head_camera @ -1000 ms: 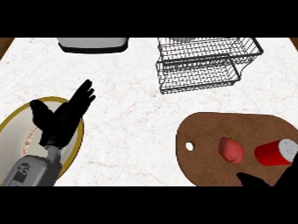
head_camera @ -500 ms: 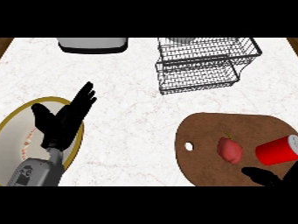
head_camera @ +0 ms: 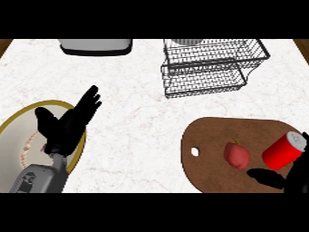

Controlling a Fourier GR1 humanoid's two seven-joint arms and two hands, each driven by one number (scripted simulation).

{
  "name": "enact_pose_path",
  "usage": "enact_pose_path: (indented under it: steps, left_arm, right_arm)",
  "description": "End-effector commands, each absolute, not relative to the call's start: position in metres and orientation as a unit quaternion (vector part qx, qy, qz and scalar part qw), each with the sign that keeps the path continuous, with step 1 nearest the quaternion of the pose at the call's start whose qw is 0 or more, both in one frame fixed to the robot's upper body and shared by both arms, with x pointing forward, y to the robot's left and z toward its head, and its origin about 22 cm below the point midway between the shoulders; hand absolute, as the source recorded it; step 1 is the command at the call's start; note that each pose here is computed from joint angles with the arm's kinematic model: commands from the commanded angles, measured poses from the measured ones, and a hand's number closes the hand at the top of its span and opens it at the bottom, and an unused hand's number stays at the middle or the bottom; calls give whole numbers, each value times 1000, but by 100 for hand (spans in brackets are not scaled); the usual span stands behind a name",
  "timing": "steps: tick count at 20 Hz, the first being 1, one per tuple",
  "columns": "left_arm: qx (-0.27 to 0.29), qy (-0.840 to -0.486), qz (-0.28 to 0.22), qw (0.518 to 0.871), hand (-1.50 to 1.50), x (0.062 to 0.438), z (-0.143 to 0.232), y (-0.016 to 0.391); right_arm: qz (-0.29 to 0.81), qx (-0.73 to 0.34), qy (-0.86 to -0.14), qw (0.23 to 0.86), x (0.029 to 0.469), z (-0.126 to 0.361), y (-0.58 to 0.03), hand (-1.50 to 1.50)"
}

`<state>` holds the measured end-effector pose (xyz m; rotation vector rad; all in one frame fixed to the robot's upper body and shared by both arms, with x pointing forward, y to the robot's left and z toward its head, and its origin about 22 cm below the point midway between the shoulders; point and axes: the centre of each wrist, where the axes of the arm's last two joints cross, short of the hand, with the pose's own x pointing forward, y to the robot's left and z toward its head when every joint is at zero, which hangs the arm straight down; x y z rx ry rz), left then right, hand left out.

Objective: Pick the can from the cutting board and place it in the tiered basket

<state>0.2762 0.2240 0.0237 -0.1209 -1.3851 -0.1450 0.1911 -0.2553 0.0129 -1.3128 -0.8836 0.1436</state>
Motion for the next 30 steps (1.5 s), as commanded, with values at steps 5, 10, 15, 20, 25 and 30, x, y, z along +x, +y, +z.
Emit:
enact_pose_path:
  steps: [5,10,15,20,25,30]
  left_arm:
    - [-58,-638,-64,765,0,285,20,224]
    - [-59,-639,-74,763,0,285,32,226]
    - [-53,-642,-79,760,0,282,27,212]
    - [-52,-643,-63,762,0,278,26,242]
    - [-35,-637,-57,768,0,284,24,243]
    - [-49,-640,-61,765,0,272,14,223]
  right_arm:
    - [99,-598,-403,686,211,7,-241,150]
    - [244,-540,-412,693,203,0,-271,150]
    - [397,-449,-421,681,203,9,-295,150]
    - [359,-404,-500,676,200,68,-318,150]
    - [288,-378,-572,669,186,141,-321,150]
    - [237,-404,-635,614,170,197,-314,150]
